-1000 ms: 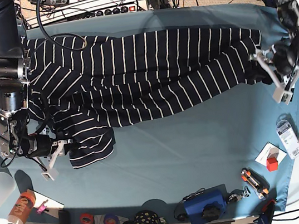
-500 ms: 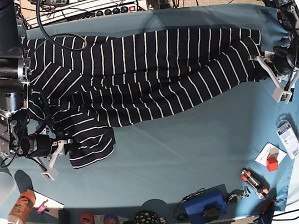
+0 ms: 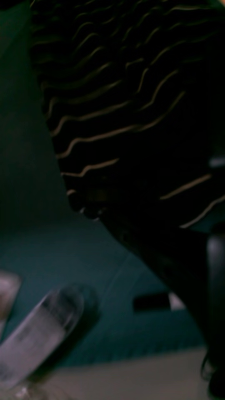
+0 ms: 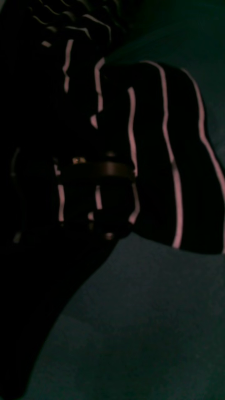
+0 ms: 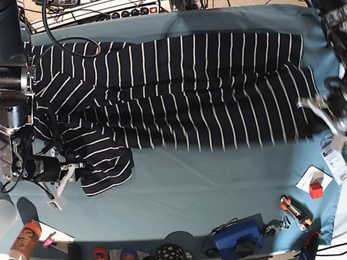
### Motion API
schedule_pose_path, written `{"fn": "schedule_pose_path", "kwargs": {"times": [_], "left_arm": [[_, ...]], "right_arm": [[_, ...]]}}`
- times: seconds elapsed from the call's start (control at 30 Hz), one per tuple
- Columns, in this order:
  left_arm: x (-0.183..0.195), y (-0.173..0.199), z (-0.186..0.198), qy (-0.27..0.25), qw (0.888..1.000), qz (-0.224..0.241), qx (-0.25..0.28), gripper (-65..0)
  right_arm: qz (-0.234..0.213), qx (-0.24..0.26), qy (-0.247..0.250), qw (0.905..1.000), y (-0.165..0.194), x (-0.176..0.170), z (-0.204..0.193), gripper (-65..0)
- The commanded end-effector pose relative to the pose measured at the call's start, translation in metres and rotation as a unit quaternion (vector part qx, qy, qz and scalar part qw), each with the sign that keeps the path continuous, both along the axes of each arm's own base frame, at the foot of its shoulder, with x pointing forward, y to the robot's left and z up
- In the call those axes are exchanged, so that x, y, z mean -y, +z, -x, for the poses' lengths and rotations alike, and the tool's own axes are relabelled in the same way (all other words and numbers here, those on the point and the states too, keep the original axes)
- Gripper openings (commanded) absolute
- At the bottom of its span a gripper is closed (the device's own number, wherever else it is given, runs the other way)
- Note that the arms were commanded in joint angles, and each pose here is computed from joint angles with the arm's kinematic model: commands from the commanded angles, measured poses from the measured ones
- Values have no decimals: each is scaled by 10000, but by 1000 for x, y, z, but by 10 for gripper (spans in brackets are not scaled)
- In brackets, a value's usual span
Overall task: Layout the t-shirt on the table in an organized manner, then fold the t-shirt properly
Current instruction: 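Grasp the shirt edge with the left gripper near its corner, then hold the shirt with both grippers and pull it toward the table edge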
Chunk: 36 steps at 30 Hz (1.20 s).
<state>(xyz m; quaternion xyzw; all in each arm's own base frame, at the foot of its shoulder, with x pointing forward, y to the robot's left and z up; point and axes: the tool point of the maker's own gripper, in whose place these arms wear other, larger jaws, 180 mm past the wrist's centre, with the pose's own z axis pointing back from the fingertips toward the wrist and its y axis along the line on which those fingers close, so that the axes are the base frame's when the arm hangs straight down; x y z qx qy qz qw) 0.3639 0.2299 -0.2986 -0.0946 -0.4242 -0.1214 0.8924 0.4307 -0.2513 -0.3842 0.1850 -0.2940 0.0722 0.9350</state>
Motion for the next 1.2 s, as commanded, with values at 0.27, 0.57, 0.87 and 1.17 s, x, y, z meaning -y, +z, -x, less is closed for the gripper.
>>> {"fn": "schedule_pose_path", "kwargs": {"times": [0.27, 0.57, 0.87, 1.17], "left_arm": [[-17, -5, -22, 272, 9992, 303, 50, -650], [-10, -4, -21, 12, 9994, 323, 116, -650], [-7, 9, -30, 24, 9976, 439, 528, -650], [35, 11, -65, -591, 9921, -465, 1000, -650]], "right_arm": [[-34, 653, -199, 9977, 26, 8, -25, -456], [341, 512, -137, 9980, 12, -2, -27, -650], [205, 1426, -735, 9868, 73, 17, -73, -650], [936, 2105, -1301, 9644, 100, 51, -96, -650]]}}
